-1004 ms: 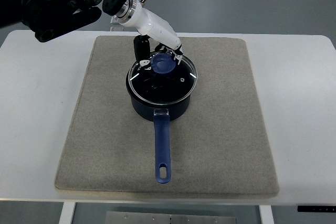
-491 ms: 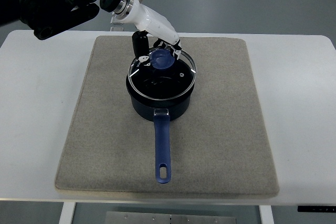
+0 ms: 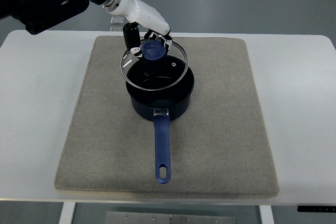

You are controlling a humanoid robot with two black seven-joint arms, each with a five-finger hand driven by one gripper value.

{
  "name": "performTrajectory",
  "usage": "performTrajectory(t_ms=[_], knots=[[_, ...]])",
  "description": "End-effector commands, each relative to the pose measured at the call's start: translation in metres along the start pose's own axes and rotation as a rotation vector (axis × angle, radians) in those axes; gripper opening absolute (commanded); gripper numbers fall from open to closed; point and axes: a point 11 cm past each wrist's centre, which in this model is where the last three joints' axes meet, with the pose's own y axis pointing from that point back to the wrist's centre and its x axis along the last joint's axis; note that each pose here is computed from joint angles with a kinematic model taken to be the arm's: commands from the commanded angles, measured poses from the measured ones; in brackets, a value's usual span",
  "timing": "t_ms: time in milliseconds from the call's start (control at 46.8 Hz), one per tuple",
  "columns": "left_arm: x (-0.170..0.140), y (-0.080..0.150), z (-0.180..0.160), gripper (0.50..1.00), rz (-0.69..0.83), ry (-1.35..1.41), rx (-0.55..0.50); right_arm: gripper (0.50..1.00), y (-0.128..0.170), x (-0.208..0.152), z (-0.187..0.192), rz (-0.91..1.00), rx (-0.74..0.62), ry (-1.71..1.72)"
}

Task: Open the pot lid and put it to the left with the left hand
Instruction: 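Lift the glass lid off the pot with the left hand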

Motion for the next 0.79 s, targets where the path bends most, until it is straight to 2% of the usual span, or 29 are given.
performTrajectory(t_ms=[0,470,769], knots=[[-0.002,0.007,-0.009,0.500,0.007,0.012,0.023,0.915,0.000,0.000,0.000,0.000,0.000,0.000],[-0.019,0.051,-0.049,0.500,0.021,0.065,0.126,0.915,0.000,0.000,0.000,0.000,0.000,0.000],[-0.041,0.074,-0.072,0.500,0.012,0.109,0.187,0.915,0.000,0.000,0.000,0.000,0.000,0.000]])
